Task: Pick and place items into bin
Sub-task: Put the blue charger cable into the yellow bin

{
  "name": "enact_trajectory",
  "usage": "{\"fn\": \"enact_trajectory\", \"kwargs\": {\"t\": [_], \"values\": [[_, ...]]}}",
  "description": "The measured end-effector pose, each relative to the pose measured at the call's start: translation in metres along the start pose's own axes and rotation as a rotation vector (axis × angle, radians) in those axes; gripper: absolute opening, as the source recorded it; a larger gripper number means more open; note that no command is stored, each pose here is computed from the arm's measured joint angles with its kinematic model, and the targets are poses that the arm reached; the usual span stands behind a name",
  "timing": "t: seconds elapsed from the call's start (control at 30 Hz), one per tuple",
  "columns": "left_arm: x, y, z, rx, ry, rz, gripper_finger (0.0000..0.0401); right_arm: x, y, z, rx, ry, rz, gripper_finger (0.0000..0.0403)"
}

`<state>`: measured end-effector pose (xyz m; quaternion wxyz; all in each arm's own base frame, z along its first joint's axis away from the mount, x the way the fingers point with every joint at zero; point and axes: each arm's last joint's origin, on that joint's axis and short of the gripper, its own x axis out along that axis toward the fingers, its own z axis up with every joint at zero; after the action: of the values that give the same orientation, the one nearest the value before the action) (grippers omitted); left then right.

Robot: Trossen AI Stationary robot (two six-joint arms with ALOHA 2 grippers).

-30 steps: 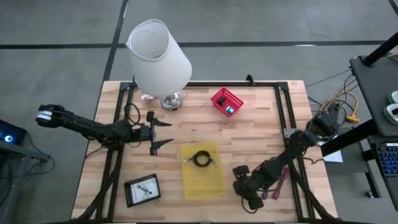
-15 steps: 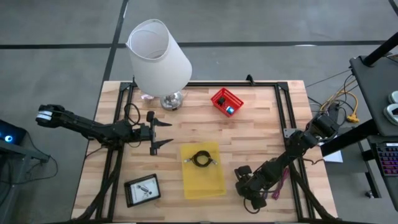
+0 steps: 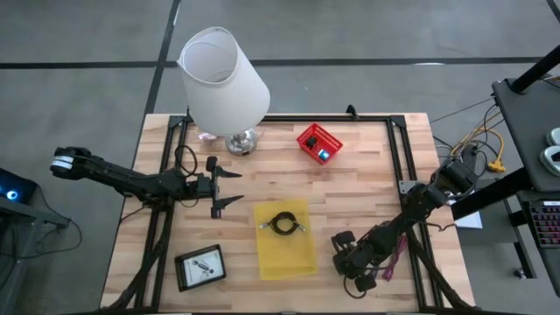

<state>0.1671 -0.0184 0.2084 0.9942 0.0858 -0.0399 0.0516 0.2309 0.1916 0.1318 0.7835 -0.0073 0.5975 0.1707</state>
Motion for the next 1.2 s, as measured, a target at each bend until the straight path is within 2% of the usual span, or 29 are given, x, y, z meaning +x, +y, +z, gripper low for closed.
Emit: {"fn": "enact_trajectory", "kwargs": {"t": [0.13, 0.3, 0.5, 0.93, 1.2], "values": [[0.0, 0.0, 0.0, 0.0, 0.0, 0.0, 0.0279, 0.0, 0.0, 0.0, 0.0, 0.0, 0.0, 0.0045], [0.0, 0.0, 0.0, 0.0, 0.0, 0.0, 0.0279, 0.0, 0.0, 0.0, 0.0, -0.004, -0.007, 0.0044], [0.0, 0.0, 0.0, 0.0, 0.0, 0.0, 0.0279, -0.004, -0.003, 0.001, 0.001, -0.052, -0.091, 0.0046], [0.0, 0.0, 0.0, 0.0, 0.0, 0.0, 0.0279, -0.044, -0.003, 0.009, 0.007, -0.265, -0.202, 0.0045], [0.0, 0.0, 0.0, 0.0, 0.0, 0.0, 0.0279, -0.069, -0.006, 0.009, -0.004, -0.421, -0.337, 0.0045]]}}
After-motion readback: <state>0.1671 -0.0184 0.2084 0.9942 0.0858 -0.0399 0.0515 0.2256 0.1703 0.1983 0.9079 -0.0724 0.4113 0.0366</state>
